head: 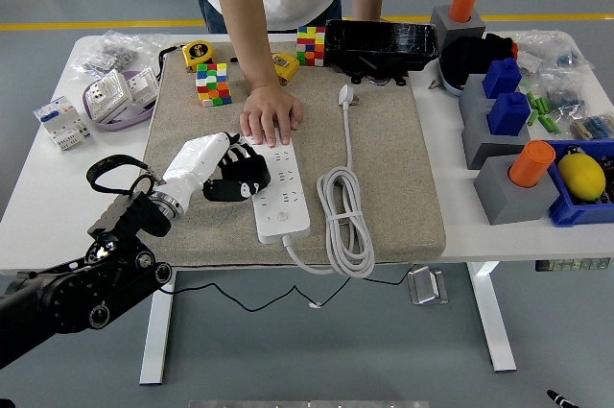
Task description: Put the plug near the board,insert it into the board,press the button,pull the plug out
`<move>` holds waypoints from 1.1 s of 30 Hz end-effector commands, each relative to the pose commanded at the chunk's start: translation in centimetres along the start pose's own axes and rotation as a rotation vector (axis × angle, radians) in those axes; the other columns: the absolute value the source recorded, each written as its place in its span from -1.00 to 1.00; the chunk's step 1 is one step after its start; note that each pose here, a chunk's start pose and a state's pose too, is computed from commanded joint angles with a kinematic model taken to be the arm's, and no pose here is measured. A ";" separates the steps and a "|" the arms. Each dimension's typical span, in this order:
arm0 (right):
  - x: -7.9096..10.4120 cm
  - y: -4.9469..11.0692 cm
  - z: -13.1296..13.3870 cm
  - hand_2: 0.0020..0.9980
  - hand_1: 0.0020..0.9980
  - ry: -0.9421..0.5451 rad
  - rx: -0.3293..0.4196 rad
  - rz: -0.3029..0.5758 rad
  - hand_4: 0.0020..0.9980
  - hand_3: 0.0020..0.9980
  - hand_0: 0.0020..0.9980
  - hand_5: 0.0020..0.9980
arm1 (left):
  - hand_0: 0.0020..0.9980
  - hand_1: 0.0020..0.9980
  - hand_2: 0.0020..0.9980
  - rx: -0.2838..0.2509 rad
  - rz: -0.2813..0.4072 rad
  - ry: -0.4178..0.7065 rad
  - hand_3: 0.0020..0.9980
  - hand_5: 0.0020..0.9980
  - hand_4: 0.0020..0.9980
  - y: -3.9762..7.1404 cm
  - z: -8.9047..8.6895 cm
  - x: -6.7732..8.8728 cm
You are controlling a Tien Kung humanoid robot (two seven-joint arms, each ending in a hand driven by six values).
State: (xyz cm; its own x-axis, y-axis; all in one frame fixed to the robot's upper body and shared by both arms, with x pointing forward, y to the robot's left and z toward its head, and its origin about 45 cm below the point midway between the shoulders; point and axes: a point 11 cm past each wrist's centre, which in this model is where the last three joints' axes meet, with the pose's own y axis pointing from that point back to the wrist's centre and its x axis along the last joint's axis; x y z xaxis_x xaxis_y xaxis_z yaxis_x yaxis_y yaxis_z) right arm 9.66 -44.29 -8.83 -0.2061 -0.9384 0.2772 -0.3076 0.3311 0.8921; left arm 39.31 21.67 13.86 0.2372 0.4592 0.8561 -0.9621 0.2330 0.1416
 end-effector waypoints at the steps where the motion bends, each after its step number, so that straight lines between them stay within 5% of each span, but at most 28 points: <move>1: 0.0 0.0 0.1 0.31 0.28 0.000 -0.001 0.000 0.91 0.11 0.22 -0.01 | -0.25 -0.25 -0.21 0.003 -0.002 -0.001 -0.01 -0.68 0.44 0.0 -0.1 0.0; 8: 0.0 0.0 0.1 0.31 0.28 -0.007 0.000 0.001 0.91 0.11 0.22 -0.01 | -0.29 -0.31 -0.32 -0.016 0.020 0.027 -0.08 -0.70 0.44 0.3 0.3 0.7; 18: -0.2 0.0 0.1 0.31 0.28 -0.008 -0.001 -0.001 0.91 0.11 0.22 -0.01 | -0.30 -0.32 -0.32 -0.100 0.176 0.128 -0.08 -0.69 0.45 1.6 0.6 3.8; 31: -0.3 0.0 0.1 0.31 0.28 -0.009 0.000 -0.004 0.91 0.11 0.22 -0.01 | -0.27 -0.30 -0.31 0.066 0.139 0.088 -0.05 -0.64 0.44 2.3 -5.2 2.9; 32: -0.3 0.0 0.1 0.31 0.28 -0.010 0.000 -0.003 0.91 0.11 0.22 -0.01 | -0.13 -0.13 -0.05 0.080 0.131 0.094 0.07 -0.55 0.57 2.3 -5.5 2.7; 33: -0.3 0.0 0.0 0.31 0.28 -0.010 0.000 -0.003 0.91 0.11 0.22 -0.01 | -0.13 -0.13 -0.05 0.086 0.127 0.097 0.07 -0.55 0.57 2.3 -5.6 2.6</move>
State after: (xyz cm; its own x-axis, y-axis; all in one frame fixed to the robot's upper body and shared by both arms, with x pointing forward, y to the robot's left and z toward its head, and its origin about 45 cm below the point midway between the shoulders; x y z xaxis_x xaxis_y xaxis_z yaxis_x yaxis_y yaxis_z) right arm 9.68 -44.01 -8.93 -0.2145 -0.9385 0.2705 -0.3084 0.3279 0.8930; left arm 38.45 28.17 13.64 0.1207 0.5622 0.8182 -0.9922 0.0953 0.0809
